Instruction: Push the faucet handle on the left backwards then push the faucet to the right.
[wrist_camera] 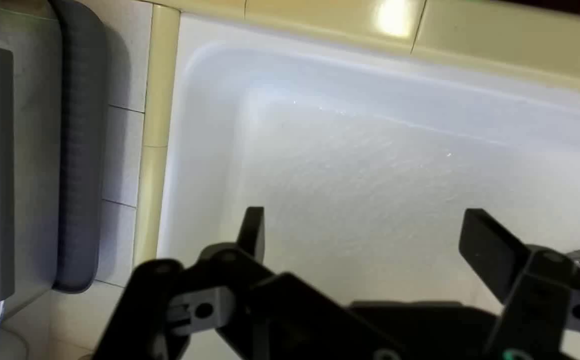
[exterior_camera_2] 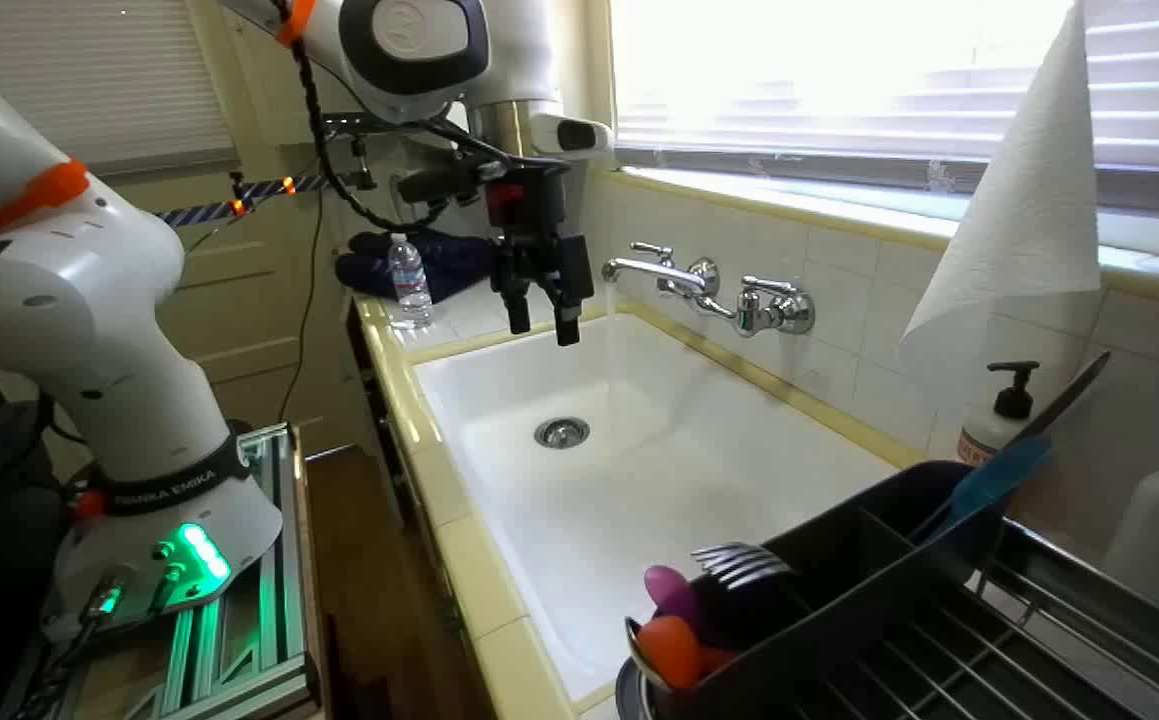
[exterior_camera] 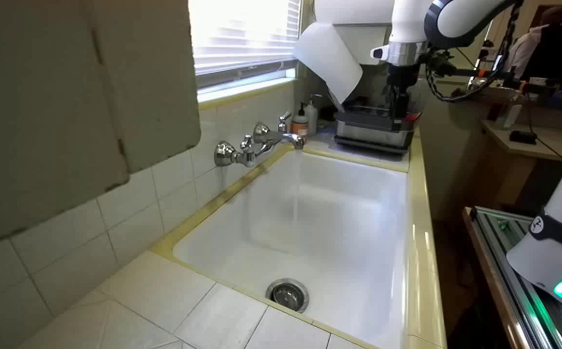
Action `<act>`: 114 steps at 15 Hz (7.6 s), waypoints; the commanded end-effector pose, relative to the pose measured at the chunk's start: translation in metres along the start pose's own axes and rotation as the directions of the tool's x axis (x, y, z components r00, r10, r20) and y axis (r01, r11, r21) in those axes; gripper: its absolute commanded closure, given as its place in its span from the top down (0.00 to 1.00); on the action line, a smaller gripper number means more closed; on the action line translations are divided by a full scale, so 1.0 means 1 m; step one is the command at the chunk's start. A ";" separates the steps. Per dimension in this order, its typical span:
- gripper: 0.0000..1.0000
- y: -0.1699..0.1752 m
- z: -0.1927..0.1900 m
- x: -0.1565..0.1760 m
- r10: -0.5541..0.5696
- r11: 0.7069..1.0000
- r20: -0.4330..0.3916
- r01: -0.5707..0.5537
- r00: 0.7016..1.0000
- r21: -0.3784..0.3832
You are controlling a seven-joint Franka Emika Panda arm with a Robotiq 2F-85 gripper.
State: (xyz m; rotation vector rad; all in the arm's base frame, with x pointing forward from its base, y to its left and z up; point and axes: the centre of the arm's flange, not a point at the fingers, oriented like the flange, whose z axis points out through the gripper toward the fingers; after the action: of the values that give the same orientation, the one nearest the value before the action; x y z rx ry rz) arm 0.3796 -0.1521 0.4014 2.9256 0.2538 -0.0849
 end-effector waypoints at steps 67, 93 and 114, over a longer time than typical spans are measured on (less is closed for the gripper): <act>0.00 -0.191 -0.029 0.341 -0.175 0.928 -0.470 0.304 0.865 0.214; 0.27 -0.185 -0.064 0.242 0.035 0.971 -0.231 0.022 0.972 0.240; 0.85 -0.102 -0.044 0.229 0.362 0.922 -0.137 -0.333 0.922 0.197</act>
State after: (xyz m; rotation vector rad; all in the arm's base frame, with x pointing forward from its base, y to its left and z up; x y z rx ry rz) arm 0.5866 -0.0062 0.4185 3.1157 -0.2152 0.2710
